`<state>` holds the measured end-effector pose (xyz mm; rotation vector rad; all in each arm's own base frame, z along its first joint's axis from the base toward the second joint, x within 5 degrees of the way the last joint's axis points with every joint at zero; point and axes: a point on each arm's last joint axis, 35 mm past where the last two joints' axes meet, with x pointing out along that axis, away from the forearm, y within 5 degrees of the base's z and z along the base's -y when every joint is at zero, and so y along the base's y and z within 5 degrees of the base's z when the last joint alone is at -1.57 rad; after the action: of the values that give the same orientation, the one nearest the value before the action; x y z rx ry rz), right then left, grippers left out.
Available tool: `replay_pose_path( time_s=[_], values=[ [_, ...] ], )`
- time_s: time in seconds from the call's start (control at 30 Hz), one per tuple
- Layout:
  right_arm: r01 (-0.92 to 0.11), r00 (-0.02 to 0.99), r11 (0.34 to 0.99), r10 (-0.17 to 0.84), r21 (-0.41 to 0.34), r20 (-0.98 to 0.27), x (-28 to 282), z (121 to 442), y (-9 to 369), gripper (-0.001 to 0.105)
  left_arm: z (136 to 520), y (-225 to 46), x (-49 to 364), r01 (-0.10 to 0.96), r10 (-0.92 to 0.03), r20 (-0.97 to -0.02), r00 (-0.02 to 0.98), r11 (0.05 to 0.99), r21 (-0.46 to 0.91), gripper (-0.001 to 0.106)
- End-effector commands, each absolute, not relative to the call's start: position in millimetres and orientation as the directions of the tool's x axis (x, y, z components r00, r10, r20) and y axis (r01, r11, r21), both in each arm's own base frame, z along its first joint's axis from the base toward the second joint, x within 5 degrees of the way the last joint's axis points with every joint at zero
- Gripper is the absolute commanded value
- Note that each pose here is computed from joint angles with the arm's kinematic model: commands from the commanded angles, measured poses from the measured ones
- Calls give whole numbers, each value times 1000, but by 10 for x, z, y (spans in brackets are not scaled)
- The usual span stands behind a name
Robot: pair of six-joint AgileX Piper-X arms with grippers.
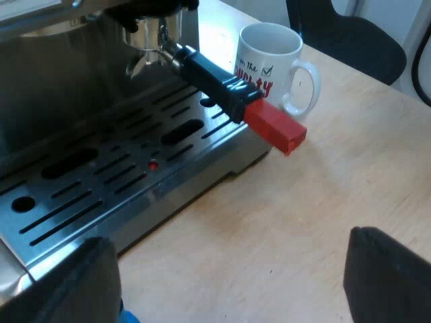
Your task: Grind coffee beans and then tamp
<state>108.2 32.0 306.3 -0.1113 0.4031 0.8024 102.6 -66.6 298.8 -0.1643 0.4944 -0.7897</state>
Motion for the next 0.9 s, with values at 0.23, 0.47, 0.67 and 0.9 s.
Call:
replay_pose_path(
  time_s=[0.23,0.47,0.67,0.9],
  values=[
    [-806,556,586,705,-80,-441,1132,3070,660,54,3017,-726,1113,662,-737,-344,582,675,-326,69],
    [-731,651,658,591,-180,-476,1081,3046,952,54,3001,-727,1115,674,-737,-346,581,674,-304,69],
    [-757,637,614,615,-226,-464,967,2860,1262,54,2854,-733,1127,677,-733,-365,574,676,-292,69],
    [-664,738,715,579,-219,-346,896,2548,1523,54,2769,-750,1160,689,-740,-325,588,669,-278,69]
  ],
)
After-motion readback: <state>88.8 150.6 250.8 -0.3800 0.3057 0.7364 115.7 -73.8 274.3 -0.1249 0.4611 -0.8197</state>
